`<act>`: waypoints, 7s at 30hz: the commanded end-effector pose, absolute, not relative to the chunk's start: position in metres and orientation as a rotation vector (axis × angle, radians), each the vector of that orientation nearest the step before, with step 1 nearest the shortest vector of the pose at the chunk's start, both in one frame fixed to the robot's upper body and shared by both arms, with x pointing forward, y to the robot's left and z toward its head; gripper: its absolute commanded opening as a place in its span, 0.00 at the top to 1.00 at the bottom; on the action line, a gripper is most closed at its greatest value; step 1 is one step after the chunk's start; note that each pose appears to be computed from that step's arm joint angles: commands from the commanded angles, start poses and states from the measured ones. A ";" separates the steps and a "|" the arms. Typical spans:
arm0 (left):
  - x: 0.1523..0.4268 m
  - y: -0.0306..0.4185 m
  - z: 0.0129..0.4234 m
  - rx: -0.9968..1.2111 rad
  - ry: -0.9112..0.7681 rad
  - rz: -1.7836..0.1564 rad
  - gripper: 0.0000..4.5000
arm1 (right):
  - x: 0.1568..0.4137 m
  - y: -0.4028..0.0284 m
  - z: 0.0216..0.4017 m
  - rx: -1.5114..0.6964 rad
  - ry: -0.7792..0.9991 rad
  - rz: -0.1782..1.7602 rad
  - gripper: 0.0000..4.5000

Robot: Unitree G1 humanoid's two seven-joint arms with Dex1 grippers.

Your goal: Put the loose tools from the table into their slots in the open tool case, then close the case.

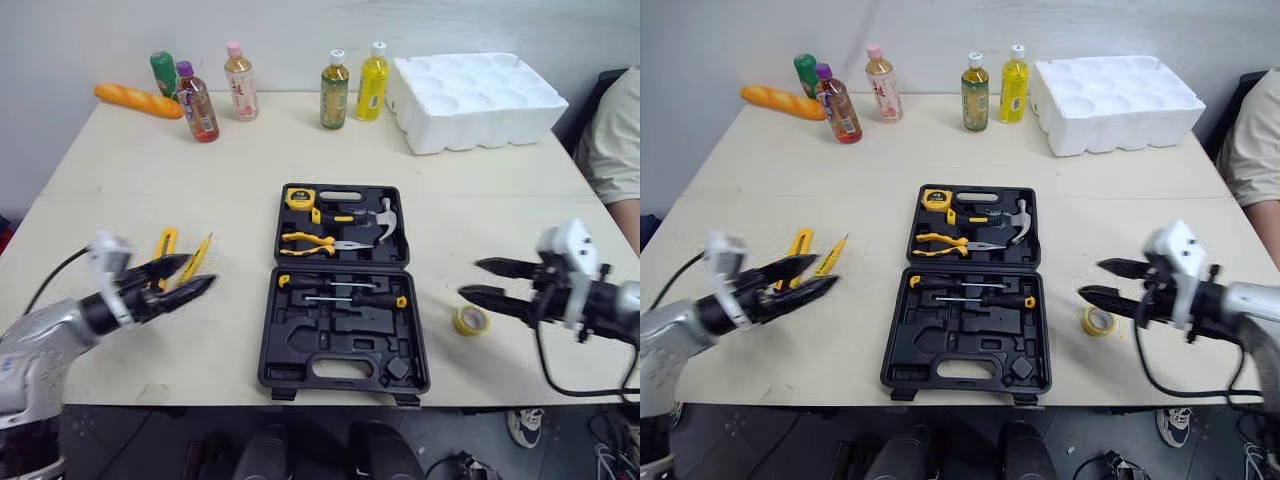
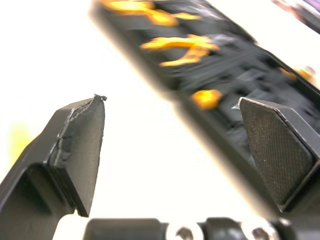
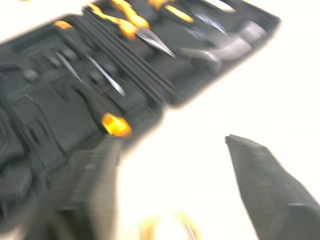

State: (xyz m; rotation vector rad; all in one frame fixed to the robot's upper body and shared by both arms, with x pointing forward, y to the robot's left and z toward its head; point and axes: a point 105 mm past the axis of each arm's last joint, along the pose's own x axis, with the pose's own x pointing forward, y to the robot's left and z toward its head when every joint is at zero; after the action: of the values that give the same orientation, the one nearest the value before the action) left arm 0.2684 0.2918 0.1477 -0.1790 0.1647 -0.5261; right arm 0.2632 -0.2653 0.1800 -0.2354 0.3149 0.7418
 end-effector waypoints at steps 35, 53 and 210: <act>0.266 0.318 0.177 -0.091 0.136 -0.212 0.00 | 0.289 -0.225 0.215 -0.227 0.113 0.858 0.01; 0.336 0.257 0.144 0.062 0.476 -0.222 0.00 | 0.268 -0.066 0.230 -0.299 -0.037 1.376 0.01; 0.232 0.385 0.148 0.093 0.256 -0.190 0.01 | 0.235 -0.373 0.186 -0.283 0.396 0.459 0.00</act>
State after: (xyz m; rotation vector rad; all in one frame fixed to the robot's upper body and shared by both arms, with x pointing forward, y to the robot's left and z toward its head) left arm 0.2301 0.3878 0.1393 0.0642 0.2885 -0.1834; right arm 0.2328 -0.3737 0.1813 -0.2747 0.4234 0.4505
